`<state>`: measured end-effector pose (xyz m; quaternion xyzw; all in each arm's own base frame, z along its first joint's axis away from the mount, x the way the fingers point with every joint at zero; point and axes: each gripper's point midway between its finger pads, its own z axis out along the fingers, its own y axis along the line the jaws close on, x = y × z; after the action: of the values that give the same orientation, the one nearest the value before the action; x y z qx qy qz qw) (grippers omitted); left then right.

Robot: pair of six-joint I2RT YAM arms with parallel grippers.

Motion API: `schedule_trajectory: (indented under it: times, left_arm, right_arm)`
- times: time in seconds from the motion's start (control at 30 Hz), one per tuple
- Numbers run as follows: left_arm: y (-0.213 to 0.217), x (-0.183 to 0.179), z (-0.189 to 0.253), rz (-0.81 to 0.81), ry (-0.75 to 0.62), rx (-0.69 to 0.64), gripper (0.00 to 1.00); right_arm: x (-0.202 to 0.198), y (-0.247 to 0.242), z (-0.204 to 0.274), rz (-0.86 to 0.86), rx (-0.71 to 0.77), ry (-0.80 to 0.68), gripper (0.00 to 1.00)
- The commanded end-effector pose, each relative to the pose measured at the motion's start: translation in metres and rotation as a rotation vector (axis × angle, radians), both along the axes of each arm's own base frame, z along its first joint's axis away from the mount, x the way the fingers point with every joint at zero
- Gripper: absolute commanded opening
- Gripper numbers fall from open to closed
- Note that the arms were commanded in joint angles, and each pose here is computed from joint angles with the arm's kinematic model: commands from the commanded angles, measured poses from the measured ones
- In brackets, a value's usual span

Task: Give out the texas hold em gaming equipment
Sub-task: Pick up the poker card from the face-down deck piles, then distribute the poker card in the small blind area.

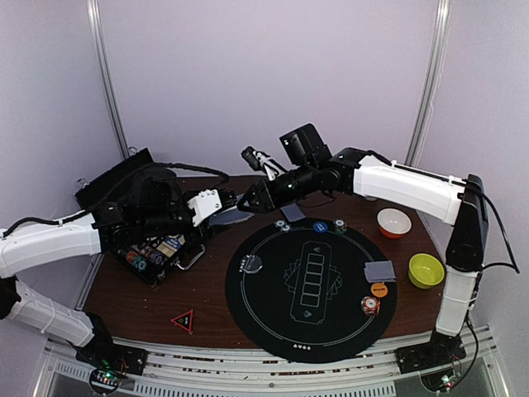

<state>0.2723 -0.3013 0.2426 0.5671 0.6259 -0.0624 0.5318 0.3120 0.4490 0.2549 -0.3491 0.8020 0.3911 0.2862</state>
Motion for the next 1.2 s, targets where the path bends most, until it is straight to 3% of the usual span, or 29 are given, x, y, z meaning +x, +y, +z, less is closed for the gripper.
schedule_trajectory:
  times: [0.0, 0.5, 0.83, 1.0, 1.17]
  left_arm:
    - [-0.005, 0.005, 0.026, -0.003, -0.068, -0.053, 0.55]
    - [-0.005, 0.008, 0.025, 0.002, -0.076, -0.044, 0.55]
    - [-0.005, 0.009, 0.021, 0.009, -0.068, -0.042, 0.55]
    - [-0.006, 0.010, 0.024, 0.010, -0.073, -0.057, 0.55]
    - [-0.005, 0.010, 0.025, 0.020, -0.074, -0.071, 0.55]
  right_arm:
    - [0.004, -0.013, 0.016, -0.039, -0.036, -0.046, 0.27]
    - [0.008, -0.030, 0.037, -0.072, -0.110, -0.119, 0.00]
    - [0.012, -0.059, 0.087, -0.095, -0.045, -0.132, 0.00]
    - [0.036, -0.099, 0.140, -0.243, 0.163, -0.117, 0.00]
    - [0.091, -0.149, 0.130, -0.643, 0.361, -0.030, 0.00]
